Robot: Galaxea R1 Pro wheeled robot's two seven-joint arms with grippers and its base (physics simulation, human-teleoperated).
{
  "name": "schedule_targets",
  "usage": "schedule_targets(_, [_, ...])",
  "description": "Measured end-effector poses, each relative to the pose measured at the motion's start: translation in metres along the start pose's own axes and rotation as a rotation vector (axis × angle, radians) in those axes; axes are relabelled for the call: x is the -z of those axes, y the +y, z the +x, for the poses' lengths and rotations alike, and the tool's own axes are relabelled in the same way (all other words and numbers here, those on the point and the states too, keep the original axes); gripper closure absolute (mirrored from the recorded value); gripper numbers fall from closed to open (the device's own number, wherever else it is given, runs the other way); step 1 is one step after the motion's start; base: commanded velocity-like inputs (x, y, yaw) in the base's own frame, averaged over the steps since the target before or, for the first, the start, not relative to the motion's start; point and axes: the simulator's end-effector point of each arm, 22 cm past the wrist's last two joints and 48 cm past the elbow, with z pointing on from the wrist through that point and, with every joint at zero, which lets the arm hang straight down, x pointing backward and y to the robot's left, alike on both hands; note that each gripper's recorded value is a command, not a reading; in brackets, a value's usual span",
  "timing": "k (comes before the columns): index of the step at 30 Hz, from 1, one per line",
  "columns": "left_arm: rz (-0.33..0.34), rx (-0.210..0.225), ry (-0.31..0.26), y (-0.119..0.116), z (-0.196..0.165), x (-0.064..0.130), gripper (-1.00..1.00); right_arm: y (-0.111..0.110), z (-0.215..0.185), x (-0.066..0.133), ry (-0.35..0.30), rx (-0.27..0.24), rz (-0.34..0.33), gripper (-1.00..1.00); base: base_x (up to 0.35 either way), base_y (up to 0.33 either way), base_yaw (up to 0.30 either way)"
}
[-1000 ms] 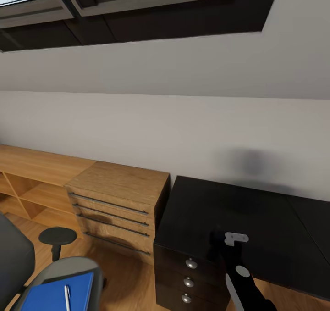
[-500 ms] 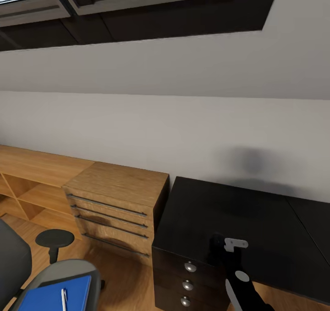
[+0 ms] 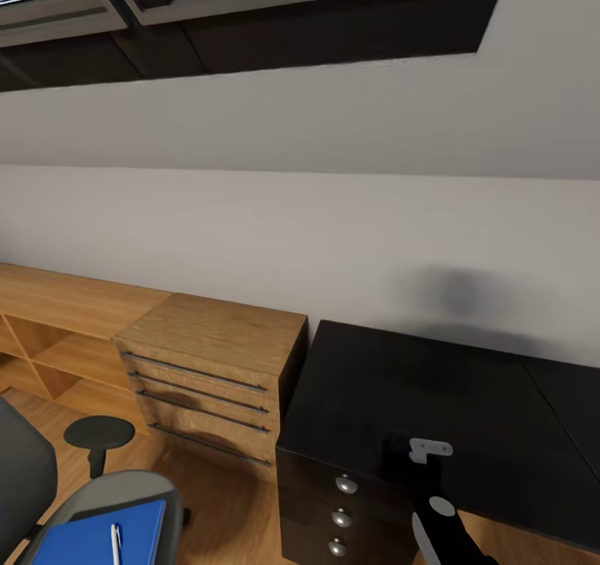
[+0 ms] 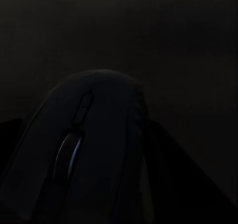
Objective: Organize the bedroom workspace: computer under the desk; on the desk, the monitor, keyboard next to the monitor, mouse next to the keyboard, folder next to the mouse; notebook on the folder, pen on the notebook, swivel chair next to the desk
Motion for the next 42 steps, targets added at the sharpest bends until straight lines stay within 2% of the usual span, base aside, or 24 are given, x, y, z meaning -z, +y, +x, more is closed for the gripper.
schedule_targets(20, [0.0, 0.001, -0.001, 0.0, 0.023, -0.018, -1.0, 0.0, 0.024, -0.015, -0.003, 0.005, 0.001, 1.0, 0.0, 0.0, 0.0])
schedule_targets(31, [-0.001, 0.002, -0.001, 0.0, 0.023, -0.018, -1.0, 0.0, 0.024, -0.015, -0.004, 0.006, 0.001, 1.0, 0.0, 0.0, 0.0])
schedule_targets(32, [-0.001, 0.002, -0.001, 0.0, 0.023, -0.018, -1.0, 0.0, 0.024, -0.015, -0.004, 0.006, 0.001, -1.0, 0.0, 0.0, 0.0])
schedule_targets(42, [-0.001, 0.002, -0.001, 0.001, 0.023, -0.019, -1.0, 0.0, 0.025, -0.015, -0.001, 0.001, 0.0, -1.0, 0.0, 0.0, 0.0])
